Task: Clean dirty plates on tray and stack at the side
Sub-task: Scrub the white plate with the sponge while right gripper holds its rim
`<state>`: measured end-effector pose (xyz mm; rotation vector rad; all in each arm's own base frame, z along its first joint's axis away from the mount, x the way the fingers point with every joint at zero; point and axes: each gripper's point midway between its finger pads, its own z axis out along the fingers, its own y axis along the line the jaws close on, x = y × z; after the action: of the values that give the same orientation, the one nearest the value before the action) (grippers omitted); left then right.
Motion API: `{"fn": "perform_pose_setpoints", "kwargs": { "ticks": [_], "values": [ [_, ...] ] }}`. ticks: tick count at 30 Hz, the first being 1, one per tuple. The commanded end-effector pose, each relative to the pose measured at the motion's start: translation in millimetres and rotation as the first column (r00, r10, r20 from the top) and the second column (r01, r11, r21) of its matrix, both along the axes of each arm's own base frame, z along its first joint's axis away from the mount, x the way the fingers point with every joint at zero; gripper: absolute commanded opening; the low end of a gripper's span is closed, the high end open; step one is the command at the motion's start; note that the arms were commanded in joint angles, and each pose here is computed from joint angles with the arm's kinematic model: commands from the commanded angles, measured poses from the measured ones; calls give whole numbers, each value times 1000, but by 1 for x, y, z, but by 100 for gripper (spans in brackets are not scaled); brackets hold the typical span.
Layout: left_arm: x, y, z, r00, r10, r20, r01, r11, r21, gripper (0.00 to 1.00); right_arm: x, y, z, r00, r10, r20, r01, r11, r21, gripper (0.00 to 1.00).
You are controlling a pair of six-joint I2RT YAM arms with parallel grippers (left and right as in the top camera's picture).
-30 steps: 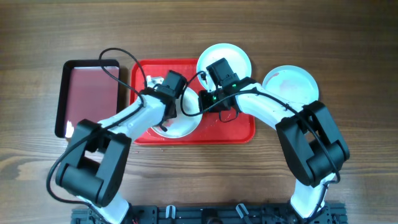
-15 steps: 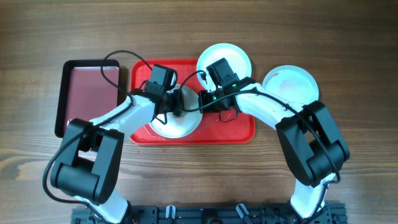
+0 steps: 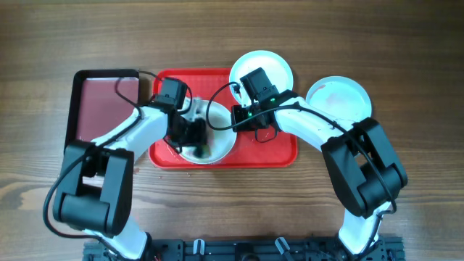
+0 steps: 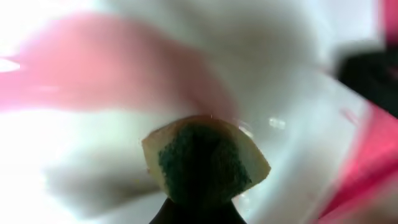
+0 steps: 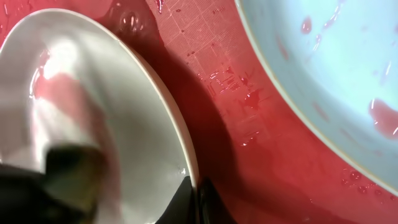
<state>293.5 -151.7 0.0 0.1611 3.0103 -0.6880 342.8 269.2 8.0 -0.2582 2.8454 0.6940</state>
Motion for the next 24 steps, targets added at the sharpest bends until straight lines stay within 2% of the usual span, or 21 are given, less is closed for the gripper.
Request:
{"fn": "perform_pose_setpoints", "kwargs": {
  "ticks": [1,2,3,5,6,7,9,10,14,18,21,22,24],
  "values": [
    [-19,-16,-26,990,-139,-3,138,985,-100,4,2,-10,0,1000,-19,15,20,999,-34,4],
    [-8,-13,-28,990,-134,44,137,988,-72,4,2,-10,0,1000,-18,15,18,999,-33,4],
    [3,-3,-33,991,-112,79,111,994,6,4,2,-10,0,1000,-16,14,17,999,-33,4],
    [32,34,-43,986,-10,168,-29,973,229,4,2,-9,0,1000,-17,15,17,999,-32,4],
    [45,52,-42,974,42,224,-114,941,318,4,2,-9,0,1000,-17,16,17,999,-31,4],
    [62,77,-38,942,116,314,-246,876,415,4,2,-9,0,1000,-17,16,17,999,-31,4],
    [76,106,-28,890,187,416,-395,772,499,4,2,-9,0,1000,-16,15,17,999,-32,4],
    [77,113,-26,882,197,428,-418,745,519,4,2,-9,0,1000,-16,15,17,999,-32,4],
    [41,102,-32,944,185,274,-313,766,561,4,2,-10,0,1000,-17,13,17,999,-33,4],
    [7,73,-18,968,240,70,-245,854,459,4,-4,-8,-1,1000,-7,-14,7,1000,-21,4],
    [31,75,28,954,284,100,-300,865,402,4,-10,-4,0,999,7,-43,-7,1000,4,4],
    [55,84,63,931,326,164,-364,858,363,4,-13,-6,-1,998,5,-58,-5,1000,-4,4],
    [80,95,92,903,360,237,-422,849,318,4,-17,-9,-3,997,4,-76,-5,1000,-15,6]
  ]
}}
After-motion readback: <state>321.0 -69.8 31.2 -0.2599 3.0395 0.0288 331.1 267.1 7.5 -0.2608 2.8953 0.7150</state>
